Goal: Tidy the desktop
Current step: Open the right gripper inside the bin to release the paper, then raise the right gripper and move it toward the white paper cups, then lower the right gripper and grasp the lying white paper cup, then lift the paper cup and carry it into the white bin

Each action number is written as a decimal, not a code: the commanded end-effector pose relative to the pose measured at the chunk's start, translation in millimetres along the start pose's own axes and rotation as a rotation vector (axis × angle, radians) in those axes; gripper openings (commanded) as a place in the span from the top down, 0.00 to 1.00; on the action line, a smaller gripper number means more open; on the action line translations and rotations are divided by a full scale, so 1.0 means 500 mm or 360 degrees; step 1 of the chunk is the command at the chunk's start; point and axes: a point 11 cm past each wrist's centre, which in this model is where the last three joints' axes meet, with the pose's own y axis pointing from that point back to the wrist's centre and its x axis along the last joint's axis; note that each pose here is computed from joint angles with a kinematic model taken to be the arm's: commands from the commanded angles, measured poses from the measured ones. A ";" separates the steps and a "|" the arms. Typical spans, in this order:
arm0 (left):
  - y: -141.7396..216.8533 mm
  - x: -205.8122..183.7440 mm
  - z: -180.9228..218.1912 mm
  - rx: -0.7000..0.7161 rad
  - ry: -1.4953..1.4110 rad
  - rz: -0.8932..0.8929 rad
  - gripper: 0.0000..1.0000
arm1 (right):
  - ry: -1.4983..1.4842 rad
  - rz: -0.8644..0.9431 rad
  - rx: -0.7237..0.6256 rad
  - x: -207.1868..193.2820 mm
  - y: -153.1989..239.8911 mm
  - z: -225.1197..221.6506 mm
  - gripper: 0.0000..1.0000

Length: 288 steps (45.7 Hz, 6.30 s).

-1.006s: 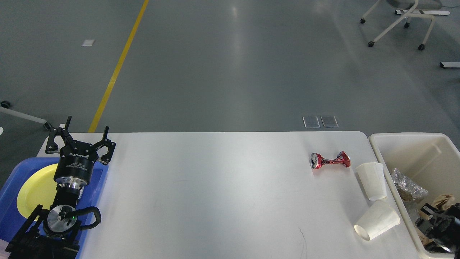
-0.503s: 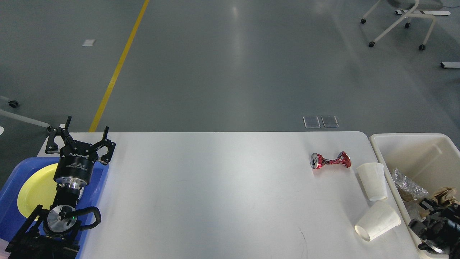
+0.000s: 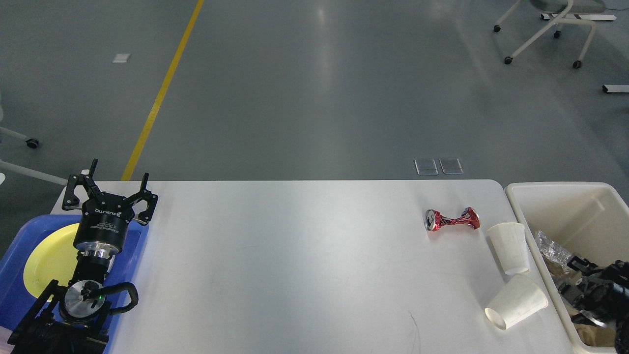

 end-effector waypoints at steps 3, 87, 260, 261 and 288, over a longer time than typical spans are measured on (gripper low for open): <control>0.000 0.000 0.000 0.0000 0.0001 -0.0003 0.04 | 0.0092 -0.0132 0.0057 0.070 0.014 -0.037 0.00; 0.000 0.000 0.000 0.0000 0.0001 -0.0003 0.04 | 0.1202 -0.0934 0.0873 0.355 0.746 -0.304 0.00; 0.000 -0.001 -0.001 0.0002 0.0000 -0.0003 0.04 | 0.0088 -0.1350 0.0160 0.117 0.415 -0.151 1.00; 0.000 0.000 0.000 0.0000 0.0001 -0.0003 0.04 | 0.0112 -0.1359 0.0176 0.129 0.429 -0.153 1.00; 0.000 0.000 0.000 0.0000 0.0001 -0.0003 0.04 | 0.0471 -0.1319 0.0509 0.325 0.689 -0.184 1.00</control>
